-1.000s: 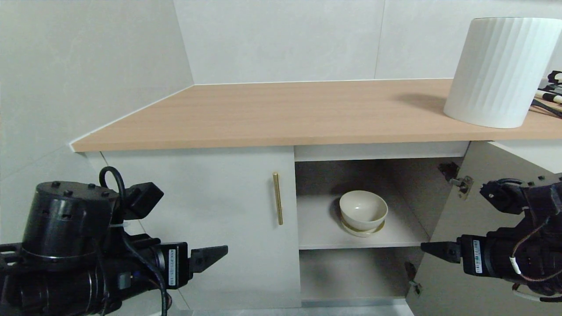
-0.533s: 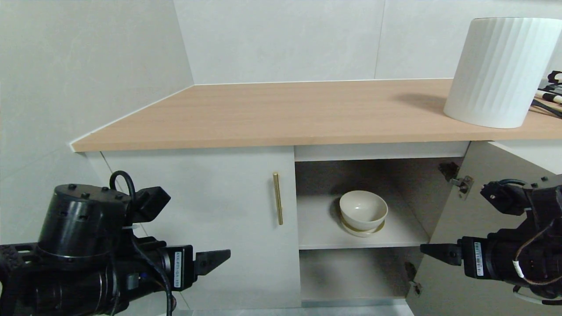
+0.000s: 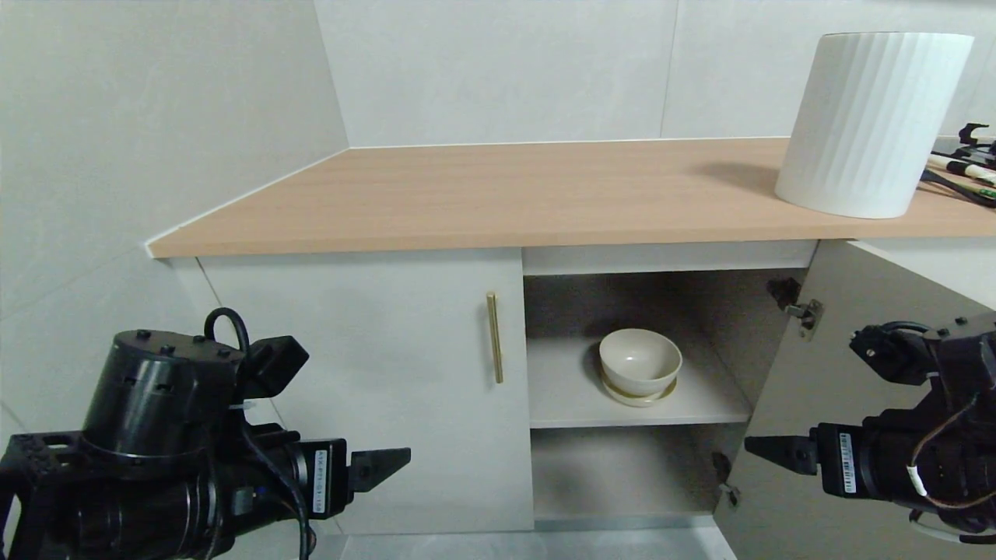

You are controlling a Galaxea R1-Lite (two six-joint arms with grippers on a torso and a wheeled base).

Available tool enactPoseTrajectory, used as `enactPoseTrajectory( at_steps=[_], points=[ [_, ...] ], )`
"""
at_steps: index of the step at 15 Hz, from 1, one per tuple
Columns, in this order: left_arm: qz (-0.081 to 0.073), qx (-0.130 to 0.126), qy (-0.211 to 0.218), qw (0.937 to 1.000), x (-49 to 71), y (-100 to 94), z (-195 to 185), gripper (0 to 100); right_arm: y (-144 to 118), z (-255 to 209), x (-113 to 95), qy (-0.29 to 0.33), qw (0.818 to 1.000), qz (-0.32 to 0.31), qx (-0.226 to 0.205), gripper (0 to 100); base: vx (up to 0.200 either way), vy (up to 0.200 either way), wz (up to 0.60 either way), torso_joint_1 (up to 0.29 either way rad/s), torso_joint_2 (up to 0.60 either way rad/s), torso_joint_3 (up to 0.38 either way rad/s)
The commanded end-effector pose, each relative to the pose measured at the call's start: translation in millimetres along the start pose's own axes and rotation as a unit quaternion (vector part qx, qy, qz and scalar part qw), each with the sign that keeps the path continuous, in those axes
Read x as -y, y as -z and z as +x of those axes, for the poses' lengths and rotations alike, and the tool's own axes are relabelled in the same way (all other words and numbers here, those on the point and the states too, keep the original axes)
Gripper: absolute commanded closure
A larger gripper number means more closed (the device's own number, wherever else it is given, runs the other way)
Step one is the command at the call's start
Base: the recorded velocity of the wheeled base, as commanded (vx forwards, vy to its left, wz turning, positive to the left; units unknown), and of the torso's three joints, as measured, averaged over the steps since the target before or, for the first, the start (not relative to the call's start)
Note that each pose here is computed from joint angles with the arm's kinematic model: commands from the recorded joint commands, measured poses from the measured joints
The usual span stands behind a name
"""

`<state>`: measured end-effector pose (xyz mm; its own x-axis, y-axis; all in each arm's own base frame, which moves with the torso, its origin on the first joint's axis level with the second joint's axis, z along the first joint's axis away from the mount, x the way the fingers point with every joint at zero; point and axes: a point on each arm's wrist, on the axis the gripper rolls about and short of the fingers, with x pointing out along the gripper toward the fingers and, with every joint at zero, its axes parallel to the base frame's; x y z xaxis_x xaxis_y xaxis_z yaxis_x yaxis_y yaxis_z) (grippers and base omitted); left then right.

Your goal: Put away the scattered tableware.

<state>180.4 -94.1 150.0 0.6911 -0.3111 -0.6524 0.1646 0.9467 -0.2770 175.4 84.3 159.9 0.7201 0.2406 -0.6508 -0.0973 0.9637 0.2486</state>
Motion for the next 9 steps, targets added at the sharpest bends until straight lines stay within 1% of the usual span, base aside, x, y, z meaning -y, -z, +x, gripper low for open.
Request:
enactPoseTrajectory(
  at_steps=[1,9],
  points=[
    [0.001,-0.003,-0.001,1.0000,0.1,0.5,1.1,0,0.5,1.7,0.0,0.001,1.000,0.000,-0.003,0,-0.200,0.000,0.00,-0.002,0.01,-0.002],
    [0.000,-0.004,-0.002,1.0000,-0.3,0.9,1.5,0,0.7,2.1,0.1,0.002,1.000,-0.001,-0.004,0,-0.200,0.000,0.00,0.004,0.00,0.001]
  ],
)
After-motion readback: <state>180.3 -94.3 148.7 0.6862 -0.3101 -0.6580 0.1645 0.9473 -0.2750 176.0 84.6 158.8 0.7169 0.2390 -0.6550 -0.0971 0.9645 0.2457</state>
